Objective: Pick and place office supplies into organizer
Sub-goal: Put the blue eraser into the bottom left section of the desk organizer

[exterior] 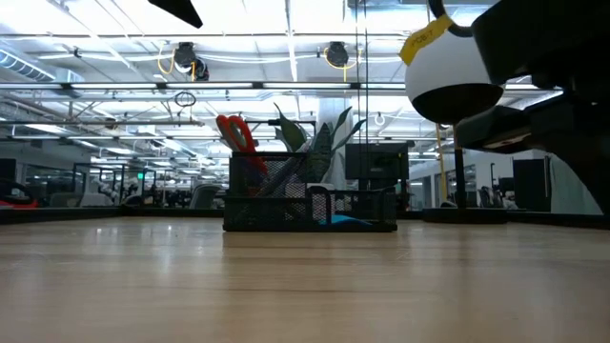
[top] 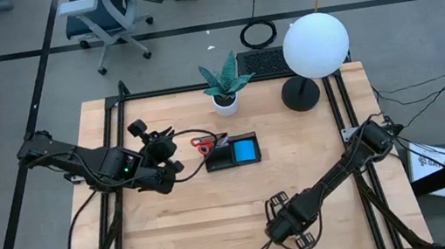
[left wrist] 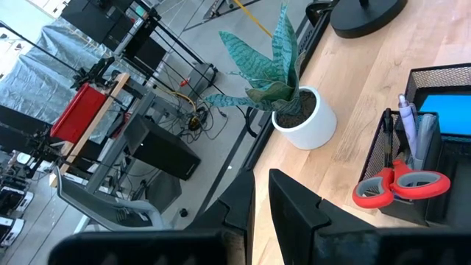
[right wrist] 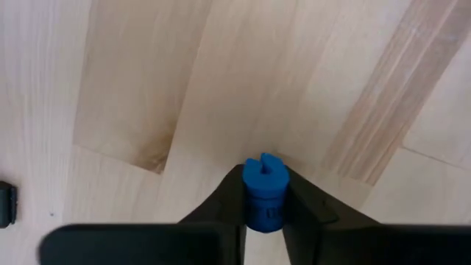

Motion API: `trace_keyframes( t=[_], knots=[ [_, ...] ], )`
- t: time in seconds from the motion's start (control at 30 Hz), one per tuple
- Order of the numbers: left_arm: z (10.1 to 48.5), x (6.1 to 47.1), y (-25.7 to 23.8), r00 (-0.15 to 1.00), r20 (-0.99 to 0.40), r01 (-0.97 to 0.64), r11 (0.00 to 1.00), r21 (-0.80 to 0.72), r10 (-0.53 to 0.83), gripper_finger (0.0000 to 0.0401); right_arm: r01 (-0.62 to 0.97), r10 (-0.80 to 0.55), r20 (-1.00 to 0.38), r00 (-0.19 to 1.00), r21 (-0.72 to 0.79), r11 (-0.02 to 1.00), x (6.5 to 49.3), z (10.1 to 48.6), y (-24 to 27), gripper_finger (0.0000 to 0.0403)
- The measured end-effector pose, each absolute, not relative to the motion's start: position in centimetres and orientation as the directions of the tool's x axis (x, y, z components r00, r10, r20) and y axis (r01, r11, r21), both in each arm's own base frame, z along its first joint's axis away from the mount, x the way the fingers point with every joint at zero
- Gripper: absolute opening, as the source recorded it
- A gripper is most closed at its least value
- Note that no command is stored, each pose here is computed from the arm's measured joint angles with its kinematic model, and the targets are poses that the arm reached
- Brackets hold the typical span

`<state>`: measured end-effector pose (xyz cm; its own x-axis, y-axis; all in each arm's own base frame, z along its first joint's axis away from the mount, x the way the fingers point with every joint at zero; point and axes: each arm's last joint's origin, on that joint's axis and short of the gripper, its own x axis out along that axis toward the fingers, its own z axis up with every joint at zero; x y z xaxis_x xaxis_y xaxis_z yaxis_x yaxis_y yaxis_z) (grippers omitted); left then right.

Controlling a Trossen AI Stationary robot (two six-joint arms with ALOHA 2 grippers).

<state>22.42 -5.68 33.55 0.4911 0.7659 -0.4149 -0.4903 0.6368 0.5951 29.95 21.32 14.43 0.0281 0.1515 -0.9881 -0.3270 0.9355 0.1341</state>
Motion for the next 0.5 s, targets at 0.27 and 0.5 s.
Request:
trace_keyframes(
  t=[0.27, 0.5],
  knots=[
    [33.5, 22.4, -5.7, 0.491, -0.415, -0.490, 0.637, 0.595, 0.766, 0.0051, -0.347, 0.196, -0.981, 0.004, 0.183, 0.920, 30.5, 14.4, 20.5, 0.0042],
    [33.5, 22.4, -5.7, 0.491, -0.415, -0.500, 0.638, 0.586, 0.766, 0.0051, -0.364, 0.189, -0.982, 0.018, 0.170, 0.916, 31.1, 14.4, 19.7, 0.0042]
  ],
)
